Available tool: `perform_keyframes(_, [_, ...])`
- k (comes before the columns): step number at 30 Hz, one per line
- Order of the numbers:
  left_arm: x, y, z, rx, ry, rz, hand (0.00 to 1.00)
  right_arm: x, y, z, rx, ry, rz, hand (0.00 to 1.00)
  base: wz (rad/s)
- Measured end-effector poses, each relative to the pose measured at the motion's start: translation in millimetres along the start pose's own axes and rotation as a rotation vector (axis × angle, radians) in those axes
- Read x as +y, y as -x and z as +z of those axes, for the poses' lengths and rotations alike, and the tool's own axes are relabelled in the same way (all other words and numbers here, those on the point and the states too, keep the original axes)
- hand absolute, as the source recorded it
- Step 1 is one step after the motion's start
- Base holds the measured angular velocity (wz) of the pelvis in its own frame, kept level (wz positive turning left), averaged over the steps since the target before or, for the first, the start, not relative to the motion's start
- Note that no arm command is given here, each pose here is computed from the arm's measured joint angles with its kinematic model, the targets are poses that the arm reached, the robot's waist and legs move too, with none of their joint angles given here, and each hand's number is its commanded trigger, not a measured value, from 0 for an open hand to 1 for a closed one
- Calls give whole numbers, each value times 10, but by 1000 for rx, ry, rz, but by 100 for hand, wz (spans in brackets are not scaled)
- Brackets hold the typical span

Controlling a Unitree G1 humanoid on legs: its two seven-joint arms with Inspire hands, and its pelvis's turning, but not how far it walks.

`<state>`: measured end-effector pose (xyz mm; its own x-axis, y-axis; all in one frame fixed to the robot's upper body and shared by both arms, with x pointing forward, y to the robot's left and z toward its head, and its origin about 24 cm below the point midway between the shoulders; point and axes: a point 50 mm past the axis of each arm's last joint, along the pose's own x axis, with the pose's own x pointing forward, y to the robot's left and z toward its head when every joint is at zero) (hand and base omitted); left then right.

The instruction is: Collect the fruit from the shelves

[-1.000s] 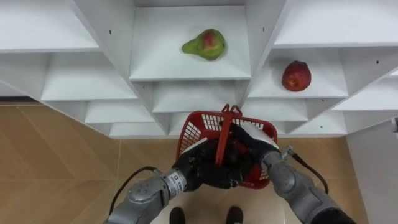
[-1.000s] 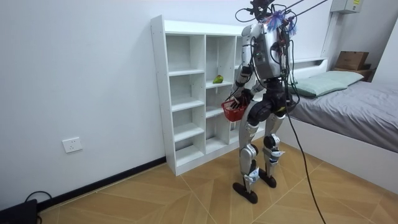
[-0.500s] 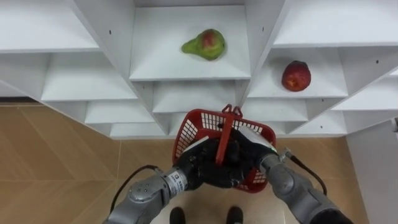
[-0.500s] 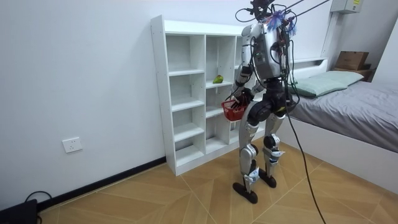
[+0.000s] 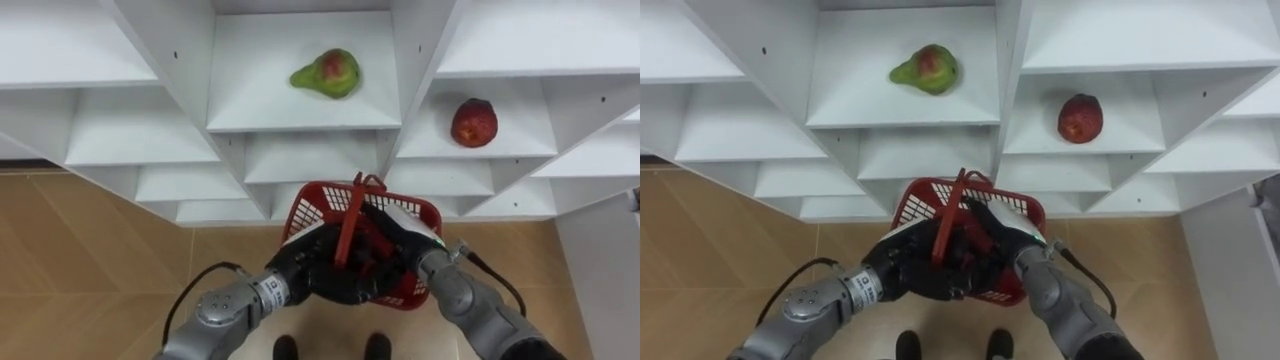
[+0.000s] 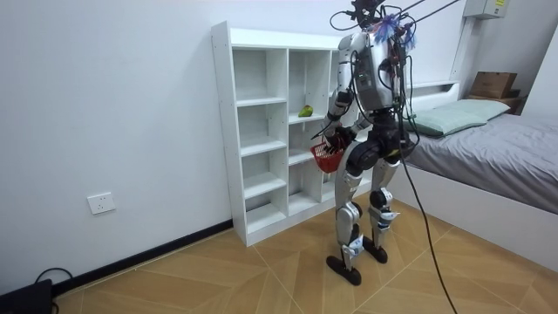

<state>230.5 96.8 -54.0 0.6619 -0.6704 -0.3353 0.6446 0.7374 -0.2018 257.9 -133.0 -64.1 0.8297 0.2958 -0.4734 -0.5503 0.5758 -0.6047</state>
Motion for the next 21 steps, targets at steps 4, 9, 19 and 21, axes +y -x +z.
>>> perform_keyframes(4, [6, 57, -112, 42, -8, 23, 100, 96, 43, -31, -1, -40, 26, 0, 0])
perform_keyframes(9, [80, 135, -226, 110, -65, 54, 100, 189, 109, -28, -16, -85, 57, 0, 0])
perform_keyframes(19, [114, 295, -418, 160, -27, 128, 100, 247, 282, -29, -58, -144, 57, 0, 0])
perform_keyframes(21, [151, 361, -466, 179, -29, 159, 100, 233, 310, 17, -88, -187, 66, 0, 0])
